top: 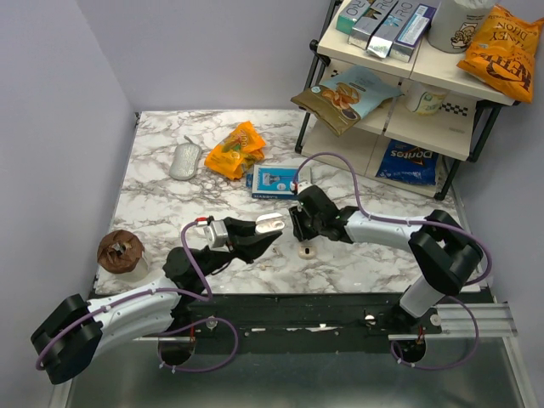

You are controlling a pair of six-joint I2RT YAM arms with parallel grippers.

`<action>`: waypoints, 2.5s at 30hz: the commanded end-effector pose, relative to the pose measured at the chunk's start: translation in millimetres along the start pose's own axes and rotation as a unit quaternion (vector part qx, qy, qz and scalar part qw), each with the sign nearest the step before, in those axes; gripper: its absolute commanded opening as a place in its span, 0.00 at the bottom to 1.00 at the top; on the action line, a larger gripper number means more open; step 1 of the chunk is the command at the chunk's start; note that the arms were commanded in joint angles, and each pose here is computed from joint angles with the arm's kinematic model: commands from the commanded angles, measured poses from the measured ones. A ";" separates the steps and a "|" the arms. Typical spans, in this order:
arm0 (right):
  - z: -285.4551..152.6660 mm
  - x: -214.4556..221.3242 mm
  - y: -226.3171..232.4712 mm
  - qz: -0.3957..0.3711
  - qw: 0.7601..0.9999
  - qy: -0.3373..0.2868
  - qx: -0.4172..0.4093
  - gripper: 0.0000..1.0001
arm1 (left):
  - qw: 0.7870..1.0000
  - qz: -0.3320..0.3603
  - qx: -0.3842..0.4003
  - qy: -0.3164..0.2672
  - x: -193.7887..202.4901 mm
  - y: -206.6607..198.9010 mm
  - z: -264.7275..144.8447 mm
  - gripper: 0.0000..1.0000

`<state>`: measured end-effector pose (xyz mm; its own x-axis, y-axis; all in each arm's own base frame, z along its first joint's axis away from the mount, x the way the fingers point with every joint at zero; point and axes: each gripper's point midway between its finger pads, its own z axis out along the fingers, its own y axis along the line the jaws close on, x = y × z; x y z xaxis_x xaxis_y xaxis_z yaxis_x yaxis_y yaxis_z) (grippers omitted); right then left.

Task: Insert the wireless bluetooth earbuds into the charging case
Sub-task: Pick up the earbud from the center of the board.

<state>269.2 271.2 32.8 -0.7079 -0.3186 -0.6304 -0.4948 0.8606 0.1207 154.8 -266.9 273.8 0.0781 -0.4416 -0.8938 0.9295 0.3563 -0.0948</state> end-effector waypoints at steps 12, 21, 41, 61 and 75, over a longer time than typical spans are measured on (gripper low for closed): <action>4.8 -3.9 -15.3 0.018 1.000 -0.001 0.020 0.37 | 1.000 0.009 -0.003 -0.012 -4.7 0.4 1.0 0.00; 5.4 -4.4 -26.3 0.028 0.999 -0.003 0.036 0.33 | 1.000 0.006 -0.002 -0.010 -3.8 0.0 1.1 0.00; 6.4 -1.9 -34.8 0.036 0.998 0.001 0.049 0.15 | 1.000 0.004 -0.001 -0.008 -3.3 -0.3 2.1 0.00; -37.6 -42.6 -26.3 0.061 0.996 -0.057 0.024 0.01 | 1.000 0.005 -0.008 -0.012 -7.9 2.1 5.6 0.00; -223.5 -102.1 61.0 0.048 0.924 -0.201 -0.322 0.01 | 0.997 0.042 -0.032 -0.052 -30.7 15.8 5.1 0.00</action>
<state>256.9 250.5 229.9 -0.5704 0.0629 -0.8189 -0.5687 0.6891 0.4491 166.1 -260.3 278.5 0.1151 -0.4530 -0.8840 0.9026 0.4194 -0.0974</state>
